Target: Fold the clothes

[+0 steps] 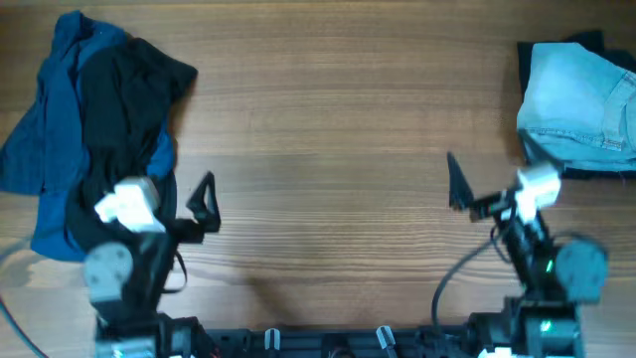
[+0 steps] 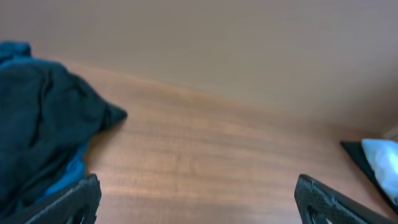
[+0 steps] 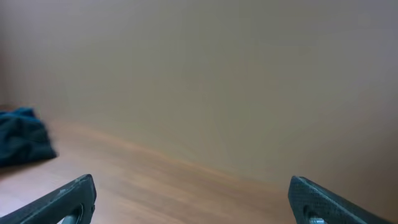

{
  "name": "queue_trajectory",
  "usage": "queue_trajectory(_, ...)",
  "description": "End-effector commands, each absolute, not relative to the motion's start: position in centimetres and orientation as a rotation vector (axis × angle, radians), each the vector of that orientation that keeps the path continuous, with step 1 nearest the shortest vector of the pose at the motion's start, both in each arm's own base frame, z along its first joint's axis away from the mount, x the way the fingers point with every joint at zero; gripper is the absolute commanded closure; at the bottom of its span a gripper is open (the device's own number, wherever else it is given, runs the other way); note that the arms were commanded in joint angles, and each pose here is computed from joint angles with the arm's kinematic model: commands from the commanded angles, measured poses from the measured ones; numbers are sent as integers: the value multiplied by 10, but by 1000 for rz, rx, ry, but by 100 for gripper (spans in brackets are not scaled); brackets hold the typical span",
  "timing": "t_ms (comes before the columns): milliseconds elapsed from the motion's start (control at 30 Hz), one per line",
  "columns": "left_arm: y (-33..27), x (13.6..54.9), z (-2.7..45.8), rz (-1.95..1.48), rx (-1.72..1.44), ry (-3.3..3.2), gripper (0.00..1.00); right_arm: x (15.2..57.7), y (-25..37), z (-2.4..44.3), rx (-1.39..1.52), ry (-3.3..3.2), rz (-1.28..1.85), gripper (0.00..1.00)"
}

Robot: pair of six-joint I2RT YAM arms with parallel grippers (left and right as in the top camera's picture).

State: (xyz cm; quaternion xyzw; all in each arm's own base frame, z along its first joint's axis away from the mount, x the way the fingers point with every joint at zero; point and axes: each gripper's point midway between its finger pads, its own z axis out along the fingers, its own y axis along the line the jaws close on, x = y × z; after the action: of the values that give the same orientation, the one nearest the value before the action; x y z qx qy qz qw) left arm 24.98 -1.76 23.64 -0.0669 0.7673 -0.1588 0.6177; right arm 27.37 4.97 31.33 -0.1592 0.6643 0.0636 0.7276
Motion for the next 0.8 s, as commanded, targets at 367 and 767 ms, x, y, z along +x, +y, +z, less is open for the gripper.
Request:
queue_trajectory(367,-14,301,243,-431,-346,2381,0,391,87,263,-375,2102,629,0)
queue_trajectory(767,-34,329,192,-633,-360,2536,0,407,113,204,-324,2220,944,0)
